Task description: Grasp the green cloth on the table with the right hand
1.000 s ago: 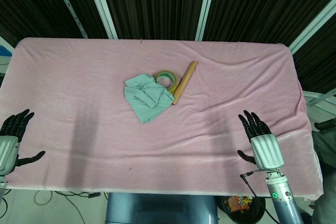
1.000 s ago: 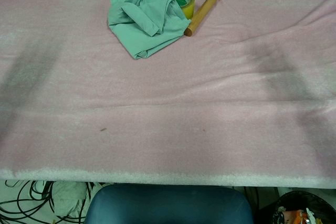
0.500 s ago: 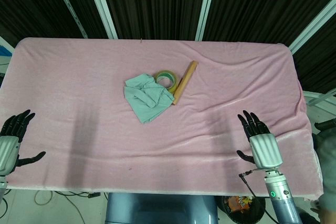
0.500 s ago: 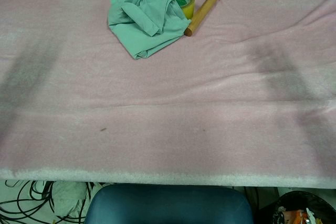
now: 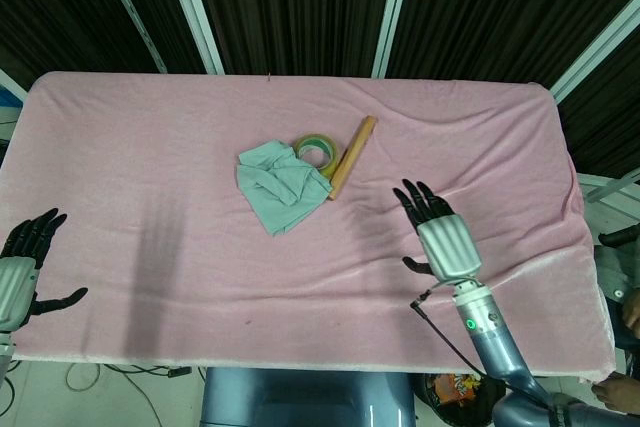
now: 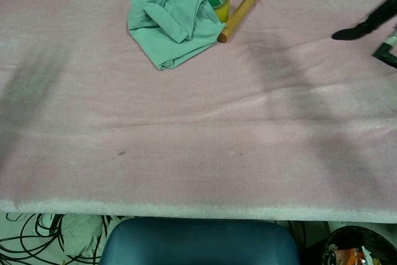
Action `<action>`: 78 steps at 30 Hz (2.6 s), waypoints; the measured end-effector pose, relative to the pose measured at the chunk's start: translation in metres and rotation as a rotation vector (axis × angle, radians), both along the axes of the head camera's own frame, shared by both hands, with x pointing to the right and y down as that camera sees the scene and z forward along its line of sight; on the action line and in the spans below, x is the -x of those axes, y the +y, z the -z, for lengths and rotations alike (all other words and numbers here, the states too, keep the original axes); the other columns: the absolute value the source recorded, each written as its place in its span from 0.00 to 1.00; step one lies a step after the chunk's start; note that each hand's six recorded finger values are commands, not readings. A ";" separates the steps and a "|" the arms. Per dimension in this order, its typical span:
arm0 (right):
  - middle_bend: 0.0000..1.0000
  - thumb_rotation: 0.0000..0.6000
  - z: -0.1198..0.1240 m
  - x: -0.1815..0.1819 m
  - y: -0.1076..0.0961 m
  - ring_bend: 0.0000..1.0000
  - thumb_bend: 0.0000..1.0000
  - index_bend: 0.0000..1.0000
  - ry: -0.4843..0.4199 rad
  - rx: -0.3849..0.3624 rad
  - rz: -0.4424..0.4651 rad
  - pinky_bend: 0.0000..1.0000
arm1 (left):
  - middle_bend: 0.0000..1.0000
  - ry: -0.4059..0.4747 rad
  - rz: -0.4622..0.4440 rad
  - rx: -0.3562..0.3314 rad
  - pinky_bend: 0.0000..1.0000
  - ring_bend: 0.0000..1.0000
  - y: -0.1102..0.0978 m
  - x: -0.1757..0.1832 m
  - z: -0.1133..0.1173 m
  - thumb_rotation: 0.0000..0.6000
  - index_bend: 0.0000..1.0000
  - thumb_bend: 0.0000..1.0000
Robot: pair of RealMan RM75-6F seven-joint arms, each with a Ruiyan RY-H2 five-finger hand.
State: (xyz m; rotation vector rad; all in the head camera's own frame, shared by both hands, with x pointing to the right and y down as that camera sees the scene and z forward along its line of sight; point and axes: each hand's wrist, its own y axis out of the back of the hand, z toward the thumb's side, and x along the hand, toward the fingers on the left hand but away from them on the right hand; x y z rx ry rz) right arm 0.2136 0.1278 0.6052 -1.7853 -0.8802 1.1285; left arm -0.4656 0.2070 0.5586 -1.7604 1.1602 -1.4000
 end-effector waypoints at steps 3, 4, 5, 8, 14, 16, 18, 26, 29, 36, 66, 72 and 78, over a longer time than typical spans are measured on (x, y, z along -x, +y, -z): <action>0.00 1.00 -0.012 0.038 -0.019 0.02 0.11 0.00 -0.018 0.020 0.054 0.22 | 0.00 0.004 0.014 0.000 0.00 0.00 -0.002 0.002 0.000 1.00 0.00 0.00; 0.00 1.00 -0.017 0.049 -0.024 0.02 0.11 0.00 -0.022 0.028 0.069 0.22 | 0.00 0.007 0.019 0.002 0.00 0.00 -0.003 0.003 0.000 1.00 0.00 0.00; 0.00 1.00 -0.021 0.061 -0.029 0.03 0.11 0.00 -0.025 0.035 0.083 0.23 | 0.00 0.008 0.021 0.004 0.00 0.00 -0.003 0.003 0.000 1.00 0.00 0.00; 0.00 1.00 -0.037 0.094 -0.043 0.03 0.12 0.00 -0.022 0.050 0.120 0.23 | 0.00 0.007 0.027 0.010 0.00 0.00 -0.004 0.005 -0.001 1.00 0.00 0.00; 0.03 1.00 -0.075 0.135 -0.067 0.06 0.16 0.00 0.026 0.073 0.135 0.22 | 0.00 0.006 0.046 0.029 0.00 0.00 -0.006 0.008 -0.004 1.00 0.00 0.00; 0.03 1.00 -0.089 0.144 -0.077 0.06 0.16 0.00 0.046 0.078 0.126 0.23 | 0.00 0.006 0.052 0.033 0.00 0.00 -0.007 0.009 -0.005 1.00 0.00 0.00; 0.03 1.00 -0.101 0.152 -0.087 0.06 0.16 0.00 0.064 0.082 0.112 0.22 | 0.00 0.006 0.057 0.037 0.00 0.00 -0.007 0.010 -0.006 1.00 0.00 0.00; 0.04 1.00 -0.138 0.172 -0.112 0.06 0.16 0.00 0.104 0.120 0.048 0.23 | 0.00 0.011 0.070 0.048 0.00 0.00 -0.009 0.011 -0.007 1.00 0.00 0.00; 0.06 1.00 -0.149 0.180 -0.113 0.08 0.16 0.02 0.100 0.145 0.028 0.24 | 0.00 0.013 0.072 0.050 0.00 0.00 -0.009 0.010 -0.008 1.00 0.00 0.00; 0.31 1.00 -0.162 0.204 -0.101 0.32 0.29 0.30 0.025 0.210 0.003 0.48 | 0.00 0.015 0.077 0.053 0.00 0.00 -0.010 0.010 -0.009 1.00 0.00 0.00; 0.67 1.00 -0.085 0.188 -0.123 0.66 0.63 0.72 -0.295 -0.088 -0.026 0.72 | 0.00 0.029 0.066 0.039 0.00 0.00 -0.008 0.005 -0.006 1.00 0.00 0.00; 0.67 1.00 -0.058 0.173 -0.100 0.66 0.63 0.72 -0.402 -0.071 -0.029 0.72 | 0.00 0.026 0.051 0.030 0.00 0.00 -0.007 0.002 -0.007 1.00 0.00 0.00; 0.67 1.00 -0.011 0.144 -0.064 0.66 0.63 0.72 -0.528 -0.022 -0.064 0.72 | 0.00 0.020 0.044 0.022 0.00 0.00 -0.005 0.001 -0.006 1.00 0.00 0.00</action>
